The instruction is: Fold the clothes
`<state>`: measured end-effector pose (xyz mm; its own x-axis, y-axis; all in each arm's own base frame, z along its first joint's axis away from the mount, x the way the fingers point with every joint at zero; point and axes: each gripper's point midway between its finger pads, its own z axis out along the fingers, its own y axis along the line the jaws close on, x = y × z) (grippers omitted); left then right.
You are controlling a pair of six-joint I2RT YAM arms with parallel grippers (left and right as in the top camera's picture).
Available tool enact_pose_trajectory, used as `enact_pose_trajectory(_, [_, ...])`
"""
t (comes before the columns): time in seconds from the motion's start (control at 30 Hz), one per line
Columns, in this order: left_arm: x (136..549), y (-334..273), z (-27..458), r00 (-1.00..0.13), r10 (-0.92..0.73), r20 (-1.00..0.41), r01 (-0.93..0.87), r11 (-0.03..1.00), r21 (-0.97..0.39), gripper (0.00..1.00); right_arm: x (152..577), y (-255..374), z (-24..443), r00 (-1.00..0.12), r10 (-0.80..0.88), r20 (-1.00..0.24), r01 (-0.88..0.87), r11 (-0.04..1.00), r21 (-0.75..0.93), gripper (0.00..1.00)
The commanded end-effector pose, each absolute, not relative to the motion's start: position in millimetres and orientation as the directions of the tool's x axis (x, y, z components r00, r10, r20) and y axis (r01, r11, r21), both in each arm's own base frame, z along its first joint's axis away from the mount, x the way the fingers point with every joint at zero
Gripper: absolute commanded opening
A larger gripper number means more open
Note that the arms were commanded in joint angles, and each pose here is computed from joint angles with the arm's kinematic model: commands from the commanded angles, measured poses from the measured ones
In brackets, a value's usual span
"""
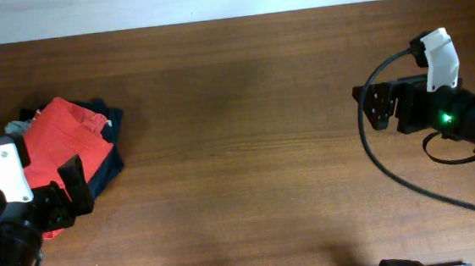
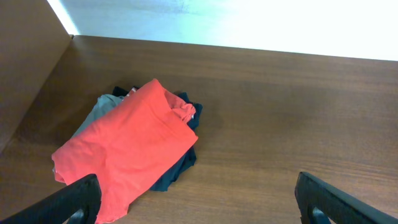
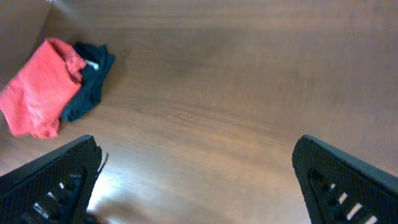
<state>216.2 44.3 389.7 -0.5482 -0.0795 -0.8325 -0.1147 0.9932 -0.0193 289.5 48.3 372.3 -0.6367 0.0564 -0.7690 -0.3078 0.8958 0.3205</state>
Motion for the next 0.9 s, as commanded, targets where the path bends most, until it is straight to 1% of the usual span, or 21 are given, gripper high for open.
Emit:
enact_pose_trajectory(0.0, [216.8,40.7,391.4,-0.545,-0.07,-0.835,-0.095,0.995,-0.022,0.99,265.8,63.5,400.8,-0.467,-0.125,-0.876,-0.495,0.857,0.141,0.98])
enact_pose_trajectory(0.1, [216.8,40.7,391.3,-0.546,-0.07,-0.835,-0.095,0.995,-0.022,0.99,242.8,63.7,416.6,-0.376,-0.19,-0.907,-0.502,0.864,0.027,0.99])
enact_pose_trajectory(0.13, [216.8,40.7,391.4,-0.545,-0.07,-0.835,-0.095,0.995,-0.022,0.99,234.1,59.8,420.6,-0.358,-0.203,-0.911,-0.473,0.881,-0.01,0.98])
enact_pose_trajectory(0.33, [216.7,40.7,391.2,-0.546,-0.07,-0.835,-0.095,0.995,-0.022,0.99,188.1,40.9,420.3,-0.327,-0.25,-0.912,-0.335,0.932,-0.135,0.99])
enact_pose_trajectory(0.43, [216.7,40.7,391.1,-0.546,-0.07,-0.835,-0.095,0.995,-0.022,0.99,171.3,44.3,409.7,-0.281,-0.323,-0.904,-0.36,0.908,-0.212,0.98])
enact_pose_trajectory(0.57, [216.7,40.7,391.1,-0.546,-0.07,-0.835,-0.095,0.995,-0.022,0.99,162.5,48.4,383.7,-0.233,-0.368,-0.9,-0.381,0.886,-0.264,0.98])
enact_pose_trajectory(0.87, [216.7,40.7,391.1,-0.546,-0.07,-0.835,-0.095,0.995,-0.022,0.99,178.8,60.6,286.4,-0.176,-0.395,-0.901,-0.425,0.857,-0.293,0.99])
